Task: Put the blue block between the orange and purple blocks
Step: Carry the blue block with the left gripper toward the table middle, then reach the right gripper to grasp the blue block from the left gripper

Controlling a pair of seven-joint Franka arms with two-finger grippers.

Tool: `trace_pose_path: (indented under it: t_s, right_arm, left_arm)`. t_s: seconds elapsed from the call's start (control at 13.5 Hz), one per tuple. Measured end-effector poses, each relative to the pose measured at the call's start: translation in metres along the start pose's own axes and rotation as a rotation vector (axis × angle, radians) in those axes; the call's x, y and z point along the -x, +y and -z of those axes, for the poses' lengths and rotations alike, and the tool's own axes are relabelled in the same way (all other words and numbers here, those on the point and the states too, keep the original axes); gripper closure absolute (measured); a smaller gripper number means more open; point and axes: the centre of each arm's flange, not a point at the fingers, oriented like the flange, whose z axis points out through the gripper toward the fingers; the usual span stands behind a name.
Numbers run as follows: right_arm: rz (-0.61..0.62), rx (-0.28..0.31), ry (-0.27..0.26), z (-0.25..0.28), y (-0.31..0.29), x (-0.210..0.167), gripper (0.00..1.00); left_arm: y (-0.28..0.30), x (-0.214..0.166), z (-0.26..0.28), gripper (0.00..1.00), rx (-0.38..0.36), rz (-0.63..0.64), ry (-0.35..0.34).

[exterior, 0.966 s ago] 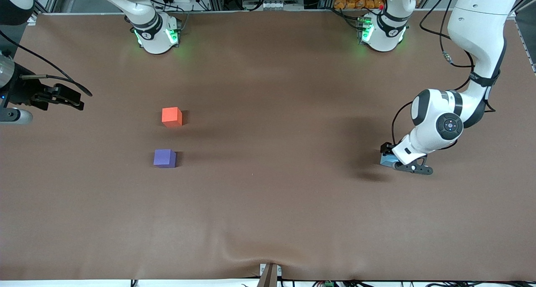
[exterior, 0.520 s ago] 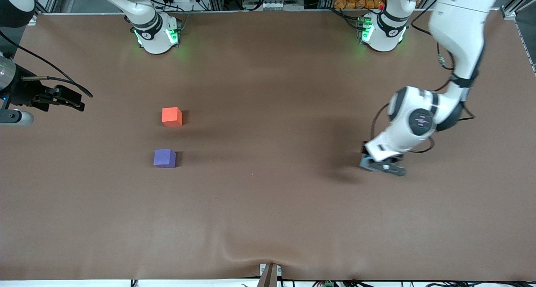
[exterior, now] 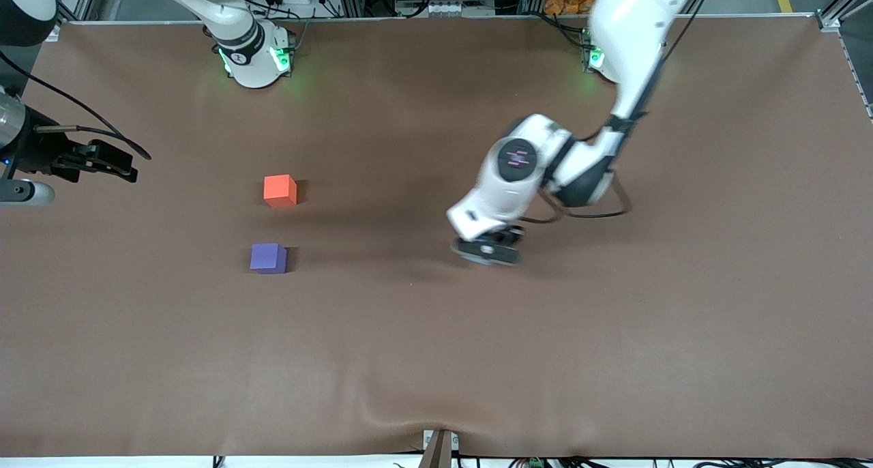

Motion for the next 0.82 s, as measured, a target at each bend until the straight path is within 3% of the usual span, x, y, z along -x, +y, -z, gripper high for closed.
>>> trace_pose_path:
  t_s: [0.45,0.74,0.82]
  right_arm:
    - [0.0,0.001,-0.006,-0.008,0.0,-0.006,0.0]
    - [0.032,0.006,-0.026,-0.028,-0.021,-0.018,0.0]
    - [0.048,0.006,-0.044,-0.04,-0.034,-0.022,0.0]
  left_arm:
    - [0.104,0.031,-0.056,0.44,0.054,0.115,-0.025]
    - [0.126,0.048,-0.073,0.44,0.054,0.13,-0.04]
    - [0.126,0.048,-0.073,0.39,0.054,0.13,-0.04]
